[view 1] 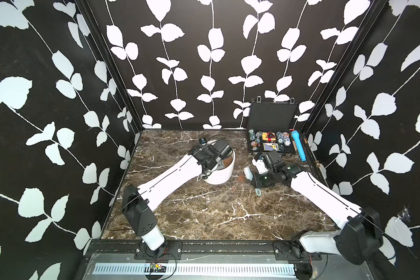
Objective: Scrub the dried mud off the ceramic pot
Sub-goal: Rotate the pot at the center of the board.
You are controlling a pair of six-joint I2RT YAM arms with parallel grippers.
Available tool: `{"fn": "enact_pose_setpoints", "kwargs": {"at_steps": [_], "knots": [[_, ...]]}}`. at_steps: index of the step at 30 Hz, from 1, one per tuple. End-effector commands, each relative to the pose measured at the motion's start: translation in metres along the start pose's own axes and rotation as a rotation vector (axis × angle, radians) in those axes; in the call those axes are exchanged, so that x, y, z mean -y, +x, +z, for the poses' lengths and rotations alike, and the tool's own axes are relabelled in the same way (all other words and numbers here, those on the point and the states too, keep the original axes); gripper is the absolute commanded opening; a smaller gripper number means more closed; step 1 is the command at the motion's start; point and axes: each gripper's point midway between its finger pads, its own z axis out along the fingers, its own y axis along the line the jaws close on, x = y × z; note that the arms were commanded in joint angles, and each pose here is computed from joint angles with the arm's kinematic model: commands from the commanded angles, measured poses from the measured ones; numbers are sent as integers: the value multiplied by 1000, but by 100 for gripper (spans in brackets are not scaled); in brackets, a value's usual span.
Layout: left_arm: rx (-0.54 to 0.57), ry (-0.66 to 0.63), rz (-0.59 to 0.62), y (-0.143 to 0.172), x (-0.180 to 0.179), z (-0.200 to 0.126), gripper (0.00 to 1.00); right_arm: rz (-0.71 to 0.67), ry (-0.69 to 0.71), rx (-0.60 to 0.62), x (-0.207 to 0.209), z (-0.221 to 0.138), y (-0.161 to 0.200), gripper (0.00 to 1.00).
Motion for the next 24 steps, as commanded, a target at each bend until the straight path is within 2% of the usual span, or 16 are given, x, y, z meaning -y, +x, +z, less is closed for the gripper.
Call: {"fn": "enact_pose_setpoints", "kwargs": {"at_steps": [1, 6, 10, 24], "knots": [[5, -100, -183, 3, -14, 3, 75, -18, -45, 24, -2, 0, -6, 0], [12, -157, -220, 12, -23, 12, 72, -13, -64, 32, -1, -2, -6, 0], [4, -142, -241, 15, -15, 23, 69, -7, -74, 33, 0, -2, -6, 0], [-75, -157, -193, 32, -14, 48, 26, -1, -75, 47, 1, -2, -10, 0]]}}
